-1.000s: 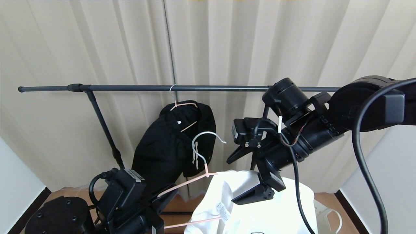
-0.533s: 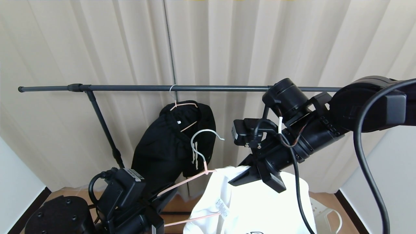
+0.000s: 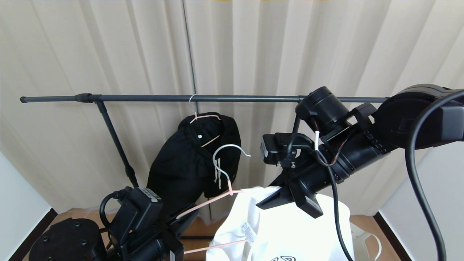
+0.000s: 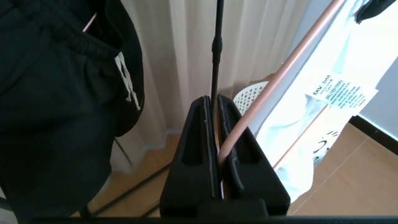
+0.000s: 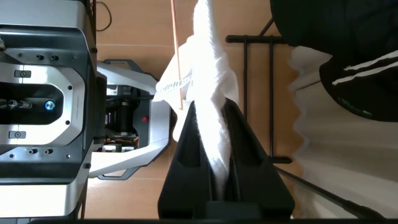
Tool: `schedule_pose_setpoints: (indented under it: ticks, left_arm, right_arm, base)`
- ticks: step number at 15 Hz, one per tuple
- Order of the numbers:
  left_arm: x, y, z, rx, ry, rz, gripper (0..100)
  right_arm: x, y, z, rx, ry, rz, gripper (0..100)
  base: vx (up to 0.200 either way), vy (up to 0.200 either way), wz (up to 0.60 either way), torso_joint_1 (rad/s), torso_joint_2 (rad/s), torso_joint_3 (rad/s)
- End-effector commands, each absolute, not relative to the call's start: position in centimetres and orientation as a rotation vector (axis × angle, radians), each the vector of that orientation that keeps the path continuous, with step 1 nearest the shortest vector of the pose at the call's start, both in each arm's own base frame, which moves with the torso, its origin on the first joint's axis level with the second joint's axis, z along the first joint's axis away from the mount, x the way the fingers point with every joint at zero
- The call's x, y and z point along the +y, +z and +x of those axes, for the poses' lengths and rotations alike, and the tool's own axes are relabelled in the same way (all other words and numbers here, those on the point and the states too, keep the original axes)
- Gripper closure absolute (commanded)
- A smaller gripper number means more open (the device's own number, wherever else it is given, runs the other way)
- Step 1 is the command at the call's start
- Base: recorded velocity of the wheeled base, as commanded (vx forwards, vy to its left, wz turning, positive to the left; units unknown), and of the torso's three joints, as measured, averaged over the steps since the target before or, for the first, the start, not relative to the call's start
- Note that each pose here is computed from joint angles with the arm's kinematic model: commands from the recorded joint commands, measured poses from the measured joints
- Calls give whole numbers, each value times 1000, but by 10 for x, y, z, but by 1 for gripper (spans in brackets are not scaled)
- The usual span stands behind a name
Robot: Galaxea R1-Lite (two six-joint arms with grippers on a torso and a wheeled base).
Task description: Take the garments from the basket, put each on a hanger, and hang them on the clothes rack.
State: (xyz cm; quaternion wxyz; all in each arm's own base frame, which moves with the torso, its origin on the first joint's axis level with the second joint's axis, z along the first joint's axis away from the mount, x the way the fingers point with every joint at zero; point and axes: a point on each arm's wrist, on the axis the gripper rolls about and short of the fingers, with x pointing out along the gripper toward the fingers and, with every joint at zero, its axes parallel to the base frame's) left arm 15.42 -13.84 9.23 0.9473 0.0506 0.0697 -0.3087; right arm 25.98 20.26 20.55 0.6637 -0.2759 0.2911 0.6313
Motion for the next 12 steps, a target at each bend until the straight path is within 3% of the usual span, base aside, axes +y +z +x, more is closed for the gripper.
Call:
schedule_pose_setpoints:
  ticks: [1, 8, 9, 12]
  left_arm:
    - [-138, 92, 155, 144, -626, 103, 100]
    - [-138, 91, 154, 149, -628, 104, 100]
    - [-138, 91, 154, 147, -628, 104, 0]
    - [-139, 93, 154, 141, -628, 96, 0]
  right_arm:
    - [201, 206, 257, 659, 1429, -624, 100]
    - [198, 211, 252, 647, 1428, -624, 100]
    - [197, 211, 252, 645, 1428, -624, 100]
    - [197, 209, 251, 653, 1430, -622, 100]
  base:
    - [0, 0, 0, 0, 0, 0]
    - [0, 0, 0, 0, 0, 0]
    - [0, 0, 0, 0, 0, 0]
    - [0, 0, 0, 0, 0, 0]
